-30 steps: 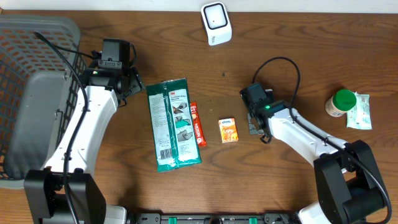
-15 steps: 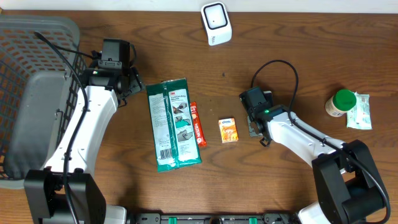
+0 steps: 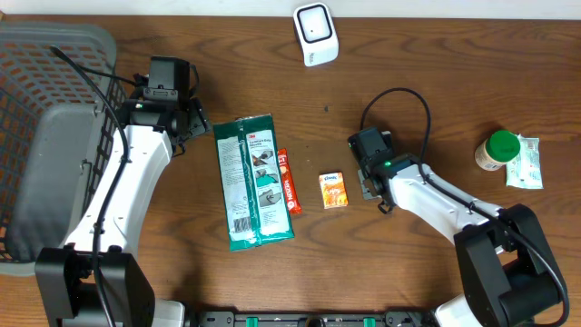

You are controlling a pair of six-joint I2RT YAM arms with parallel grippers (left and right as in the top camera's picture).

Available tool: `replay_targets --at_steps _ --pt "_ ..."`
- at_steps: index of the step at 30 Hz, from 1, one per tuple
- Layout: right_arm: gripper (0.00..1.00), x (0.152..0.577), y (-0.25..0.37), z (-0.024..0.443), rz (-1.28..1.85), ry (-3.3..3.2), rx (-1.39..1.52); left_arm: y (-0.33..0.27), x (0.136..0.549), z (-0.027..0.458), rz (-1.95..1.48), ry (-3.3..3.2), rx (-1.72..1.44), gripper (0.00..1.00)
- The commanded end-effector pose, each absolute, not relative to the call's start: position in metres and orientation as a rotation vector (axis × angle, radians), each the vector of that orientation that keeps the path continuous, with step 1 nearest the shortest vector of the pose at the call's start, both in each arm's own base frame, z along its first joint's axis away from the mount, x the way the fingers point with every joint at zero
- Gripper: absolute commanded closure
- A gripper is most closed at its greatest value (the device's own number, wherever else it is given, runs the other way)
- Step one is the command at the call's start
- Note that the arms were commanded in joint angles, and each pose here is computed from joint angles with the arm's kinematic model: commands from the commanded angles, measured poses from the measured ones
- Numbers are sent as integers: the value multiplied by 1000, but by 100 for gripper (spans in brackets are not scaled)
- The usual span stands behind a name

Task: Scan the item barcode
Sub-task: 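Lower the right gripper and close on one orange tissue pack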

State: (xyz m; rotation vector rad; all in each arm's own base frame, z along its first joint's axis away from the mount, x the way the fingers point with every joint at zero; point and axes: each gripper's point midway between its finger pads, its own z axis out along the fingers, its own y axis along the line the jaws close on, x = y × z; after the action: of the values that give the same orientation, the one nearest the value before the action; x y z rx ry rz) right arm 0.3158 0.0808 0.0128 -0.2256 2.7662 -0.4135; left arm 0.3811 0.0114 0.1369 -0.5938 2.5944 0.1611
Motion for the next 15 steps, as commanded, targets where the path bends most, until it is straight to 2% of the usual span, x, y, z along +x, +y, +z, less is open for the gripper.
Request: replay_targets --at_steps 1,5,11,15 --pt "60 326 95 26 -402 2740 -291 14 382 139 185 2589 -584 15" --pt "60 329 96 36 -413 2750 -294 14 382 139 185 2589 -584 15" --pt "69 319 91 35 -444 2791 -311 14 382 139 185 2589 -584 15" --pt "69 314 89 34 -455 2809 -305 14 382 139 185 2589 -584 15"
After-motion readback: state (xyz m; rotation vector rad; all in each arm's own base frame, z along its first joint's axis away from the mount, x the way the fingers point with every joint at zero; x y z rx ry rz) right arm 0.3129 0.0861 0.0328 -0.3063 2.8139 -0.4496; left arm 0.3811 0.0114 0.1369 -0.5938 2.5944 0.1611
